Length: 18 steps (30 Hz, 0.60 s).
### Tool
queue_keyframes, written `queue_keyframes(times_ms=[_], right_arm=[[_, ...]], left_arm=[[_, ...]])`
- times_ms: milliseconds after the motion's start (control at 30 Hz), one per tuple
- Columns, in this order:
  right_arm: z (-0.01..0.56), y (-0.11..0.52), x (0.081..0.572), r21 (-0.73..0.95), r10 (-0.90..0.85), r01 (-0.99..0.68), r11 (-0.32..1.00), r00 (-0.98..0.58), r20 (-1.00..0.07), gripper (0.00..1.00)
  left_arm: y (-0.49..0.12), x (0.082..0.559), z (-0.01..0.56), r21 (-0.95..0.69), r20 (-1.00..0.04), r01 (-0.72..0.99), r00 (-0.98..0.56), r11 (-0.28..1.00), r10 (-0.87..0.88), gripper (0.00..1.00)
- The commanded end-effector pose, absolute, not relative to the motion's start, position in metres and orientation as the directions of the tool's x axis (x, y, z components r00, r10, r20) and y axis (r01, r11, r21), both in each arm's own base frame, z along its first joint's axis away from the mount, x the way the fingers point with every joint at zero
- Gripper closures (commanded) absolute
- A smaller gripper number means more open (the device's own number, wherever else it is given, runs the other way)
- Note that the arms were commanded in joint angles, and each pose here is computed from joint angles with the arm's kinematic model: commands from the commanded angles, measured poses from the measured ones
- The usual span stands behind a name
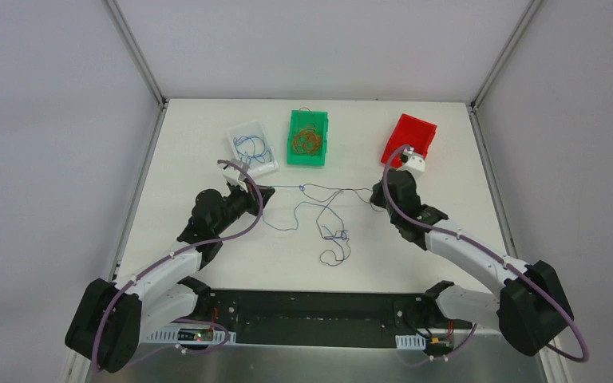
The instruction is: Untangle the cables
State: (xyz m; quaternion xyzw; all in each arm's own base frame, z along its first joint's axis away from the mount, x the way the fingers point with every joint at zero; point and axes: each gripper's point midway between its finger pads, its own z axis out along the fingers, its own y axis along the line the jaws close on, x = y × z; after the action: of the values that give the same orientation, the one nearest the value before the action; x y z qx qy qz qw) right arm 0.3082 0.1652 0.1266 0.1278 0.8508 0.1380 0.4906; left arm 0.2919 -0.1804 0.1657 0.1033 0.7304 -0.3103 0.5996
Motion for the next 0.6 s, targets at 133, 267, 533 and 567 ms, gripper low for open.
queue_keyframes(times_ms=[133,267,533,567], right_arm=[[0.155,0.114,0.311,0.375,0.411,0.17,0.911,-0.429,-0.804,0.37],[0.157,0.15,0.303,0.41,0.335,-0.03,0.912,-0.521,-0.785,0.26],[0.172,0.211,0.303,0.489,0.25,-0.281,0.826,-0.595,-0.764,0.28],[0.174,0.219,0.302,0.494,0.235,-0.31,0.812,-0.601,-0.764,0.28]], left_arm=[[-0.186,0.299,0.184,-0.311,-0.949,0.554,-0.222,0.772,-0.223,1.0],[-0.207,0.291,0.188,-0.31,-0.95,0.657,-0.238,0.687,-0.201,1.0],[-0.214,0.285,0.194,-0.303,-0.953,0.702,-0.224,0.645,-0.204,1.0],[-0.214,0.284,0.195,-0.301,-0.954,0.705,-0.22,0.643,-0.205,1.0]])
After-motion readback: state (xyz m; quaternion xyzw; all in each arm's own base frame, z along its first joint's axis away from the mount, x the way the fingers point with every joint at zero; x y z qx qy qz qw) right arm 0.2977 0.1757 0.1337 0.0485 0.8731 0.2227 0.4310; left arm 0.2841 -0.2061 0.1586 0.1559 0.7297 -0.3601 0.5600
